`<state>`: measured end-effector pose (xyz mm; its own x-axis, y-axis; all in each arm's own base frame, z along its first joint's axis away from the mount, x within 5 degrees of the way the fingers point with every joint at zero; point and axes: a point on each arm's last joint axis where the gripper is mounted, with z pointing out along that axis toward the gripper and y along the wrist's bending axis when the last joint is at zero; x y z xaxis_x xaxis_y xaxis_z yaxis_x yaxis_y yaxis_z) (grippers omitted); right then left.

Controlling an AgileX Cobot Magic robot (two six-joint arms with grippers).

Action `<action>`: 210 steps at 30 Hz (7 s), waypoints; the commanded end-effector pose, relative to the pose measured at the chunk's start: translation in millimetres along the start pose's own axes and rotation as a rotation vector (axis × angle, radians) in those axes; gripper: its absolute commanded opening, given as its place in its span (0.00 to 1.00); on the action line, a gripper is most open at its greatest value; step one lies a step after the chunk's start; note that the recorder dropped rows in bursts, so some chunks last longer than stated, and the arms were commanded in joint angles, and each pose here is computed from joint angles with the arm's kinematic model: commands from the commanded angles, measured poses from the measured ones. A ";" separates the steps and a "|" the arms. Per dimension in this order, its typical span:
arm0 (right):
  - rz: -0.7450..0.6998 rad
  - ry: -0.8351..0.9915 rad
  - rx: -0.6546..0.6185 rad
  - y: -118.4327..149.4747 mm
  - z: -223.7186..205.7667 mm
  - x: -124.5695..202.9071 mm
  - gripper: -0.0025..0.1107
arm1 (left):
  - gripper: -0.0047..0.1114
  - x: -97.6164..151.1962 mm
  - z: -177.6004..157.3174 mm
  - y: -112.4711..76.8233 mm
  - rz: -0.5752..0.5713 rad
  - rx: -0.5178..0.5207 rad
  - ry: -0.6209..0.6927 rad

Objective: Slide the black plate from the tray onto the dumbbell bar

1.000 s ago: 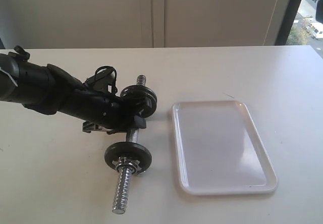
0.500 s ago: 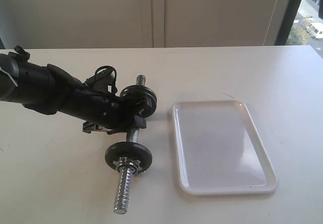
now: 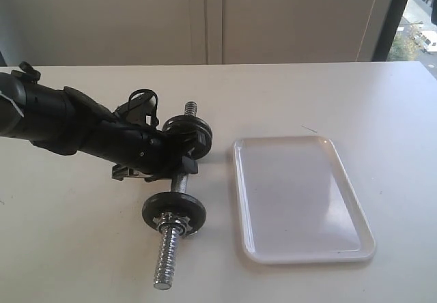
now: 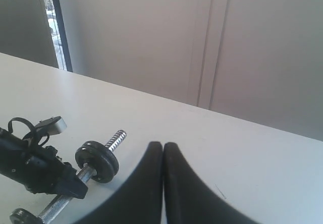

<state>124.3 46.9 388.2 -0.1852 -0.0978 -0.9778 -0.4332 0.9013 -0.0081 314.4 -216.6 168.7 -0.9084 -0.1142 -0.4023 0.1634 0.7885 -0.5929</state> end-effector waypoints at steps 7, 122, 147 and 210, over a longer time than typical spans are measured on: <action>0.011 -0.010 0.004 0.0 -0.9 -0.3 0.02 | 0.04 -11.5 -14.7 -23.4 -0.022 0.092 -0.036; 0.006 -0.023 -0.023 4.5 -4.2 -1.4 0.02 | 0.77 66.4 -75.8 7.4 0.303 0.066 0.475; 0.009 -0.024 -0.025 4.6 -4.2 -1.5 0.02 | 0.44 76.1 -49.5 13.8 0.242 0.108 0.543; 0.003 -0.023 -0.023 4.5 -4.2 -1.4 0.02 | 0.36 88.7 -35.6 -27.3 0.043 0.208 0.447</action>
<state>119.7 49.8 390.1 -0.1733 -0.0885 -0.9809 -0.4563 0.8898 0.0004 223.7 -222.4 162.0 -0.9785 0.1632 -0.1259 0.2048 0.7006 -0.6835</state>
